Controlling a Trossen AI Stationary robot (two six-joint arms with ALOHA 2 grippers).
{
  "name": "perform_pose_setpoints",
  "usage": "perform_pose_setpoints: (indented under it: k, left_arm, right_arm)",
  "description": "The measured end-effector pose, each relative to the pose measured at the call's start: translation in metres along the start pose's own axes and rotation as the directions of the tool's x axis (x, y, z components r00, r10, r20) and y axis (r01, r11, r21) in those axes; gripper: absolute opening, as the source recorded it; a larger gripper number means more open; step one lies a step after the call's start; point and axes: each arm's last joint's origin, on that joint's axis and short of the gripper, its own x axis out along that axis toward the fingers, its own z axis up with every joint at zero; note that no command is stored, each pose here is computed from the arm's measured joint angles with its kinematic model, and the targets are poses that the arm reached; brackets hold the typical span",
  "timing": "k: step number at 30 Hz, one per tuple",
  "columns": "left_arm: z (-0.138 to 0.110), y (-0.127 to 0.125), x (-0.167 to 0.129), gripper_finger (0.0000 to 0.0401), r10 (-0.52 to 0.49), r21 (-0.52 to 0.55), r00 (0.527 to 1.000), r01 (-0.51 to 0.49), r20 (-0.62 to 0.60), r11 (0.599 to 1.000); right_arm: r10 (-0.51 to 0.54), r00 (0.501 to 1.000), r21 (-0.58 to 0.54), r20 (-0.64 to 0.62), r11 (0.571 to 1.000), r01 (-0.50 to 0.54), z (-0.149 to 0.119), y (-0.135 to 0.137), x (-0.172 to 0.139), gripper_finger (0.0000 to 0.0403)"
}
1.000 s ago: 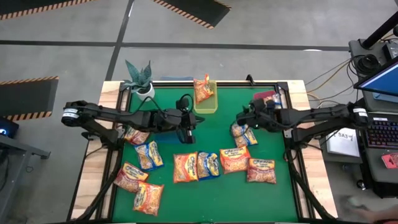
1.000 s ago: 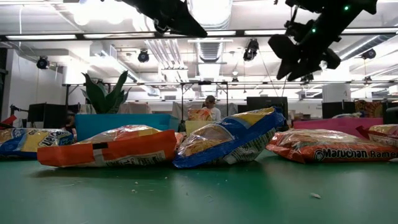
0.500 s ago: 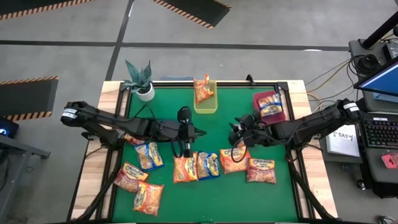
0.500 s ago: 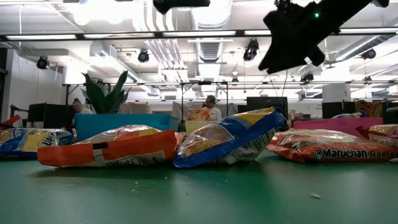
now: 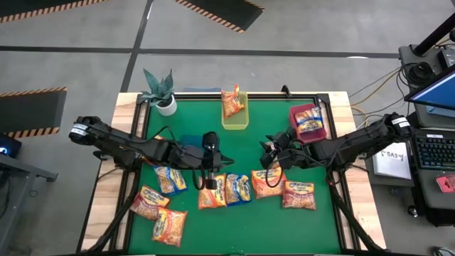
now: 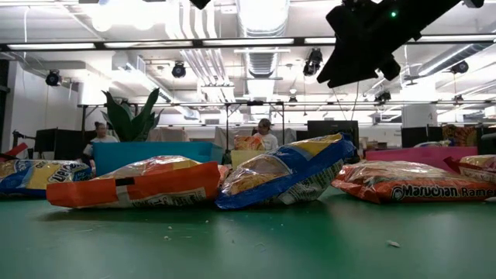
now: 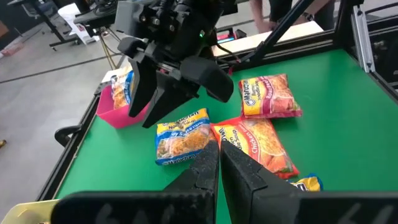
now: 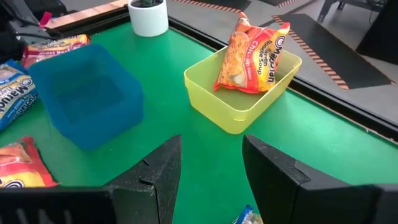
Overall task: Sort Maruchan noodles
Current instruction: Put the blue noodle pack into the red bin
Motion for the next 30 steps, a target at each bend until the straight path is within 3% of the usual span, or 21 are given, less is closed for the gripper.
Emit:
perform_pose_setpoints:
  k: [26, 30]
  left_arm:
    - [-0.004, -0.001, 0.001, 0.0, -0.002, -0.068, 1.0, 0.0, -0.02, 0.998]
    - [-0.004, -0.001, 0.001, 0.0, -0.002, -0.062, 1.0, 0.001, -0.024, 0.998]
  right_arm:
    - [-0.002, 1.0, -0.088, -0.022, 0.996, 0.0, -0.013, 0.011, 0.013, 0.016]
    - [0.063, 0.996, -0.109, -0.058, 0.992, -0.069, -0.015, 0.016, 0.009, 0.016]
